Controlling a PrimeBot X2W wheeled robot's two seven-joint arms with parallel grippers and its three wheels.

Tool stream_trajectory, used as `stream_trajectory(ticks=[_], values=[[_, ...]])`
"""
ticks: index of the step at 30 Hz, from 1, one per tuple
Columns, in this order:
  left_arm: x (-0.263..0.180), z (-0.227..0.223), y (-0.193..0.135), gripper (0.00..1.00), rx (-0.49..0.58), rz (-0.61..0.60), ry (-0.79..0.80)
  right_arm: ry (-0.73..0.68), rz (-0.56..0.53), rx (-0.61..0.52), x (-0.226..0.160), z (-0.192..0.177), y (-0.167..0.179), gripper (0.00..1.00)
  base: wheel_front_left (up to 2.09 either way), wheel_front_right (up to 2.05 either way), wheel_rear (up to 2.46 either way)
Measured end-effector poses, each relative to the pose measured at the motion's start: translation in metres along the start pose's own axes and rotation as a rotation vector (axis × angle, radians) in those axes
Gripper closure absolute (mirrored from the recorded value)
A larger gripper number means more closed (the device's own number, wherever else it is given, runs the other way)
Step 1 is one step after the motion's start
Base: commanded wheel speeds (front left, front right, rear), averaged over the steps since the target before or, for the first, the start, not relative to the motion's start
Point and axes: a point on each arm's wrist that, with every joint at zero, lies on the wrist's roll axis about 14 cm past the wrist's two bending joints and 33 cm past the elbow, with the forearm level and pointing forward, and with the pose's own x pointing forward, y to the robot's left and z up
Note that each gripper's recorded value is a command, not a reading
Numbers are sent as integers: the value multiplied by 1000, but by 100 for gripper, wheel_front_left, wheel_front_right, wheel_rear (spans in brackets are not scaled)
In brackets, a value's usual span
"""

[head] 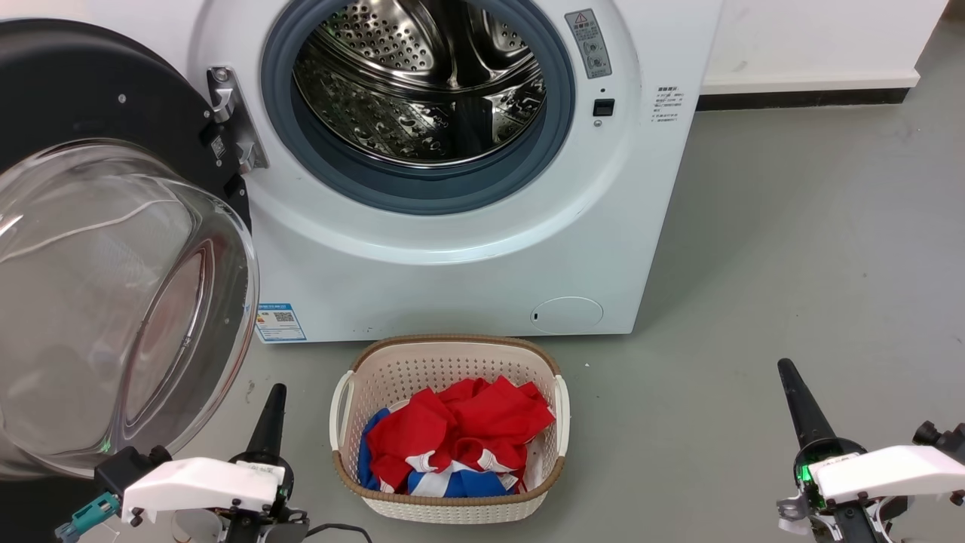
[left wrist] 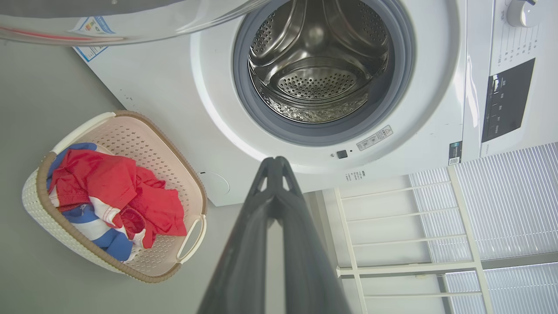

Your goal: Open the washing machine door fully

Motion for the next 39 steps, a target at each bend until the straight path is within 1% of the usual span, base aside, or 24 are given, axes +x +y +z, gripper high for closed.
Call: stream_trajectory(ticks=[16, 39], values=[[0, 7, -2, 100, -150, -23, -19, -6, 2, 149, 6, 2, 0, 100, 0, 0, 0], [-1, 18, -8, 100, -325, -73, -52, -10, 9, 330, 13, 4, 1, 100, 0, 0, 0]])
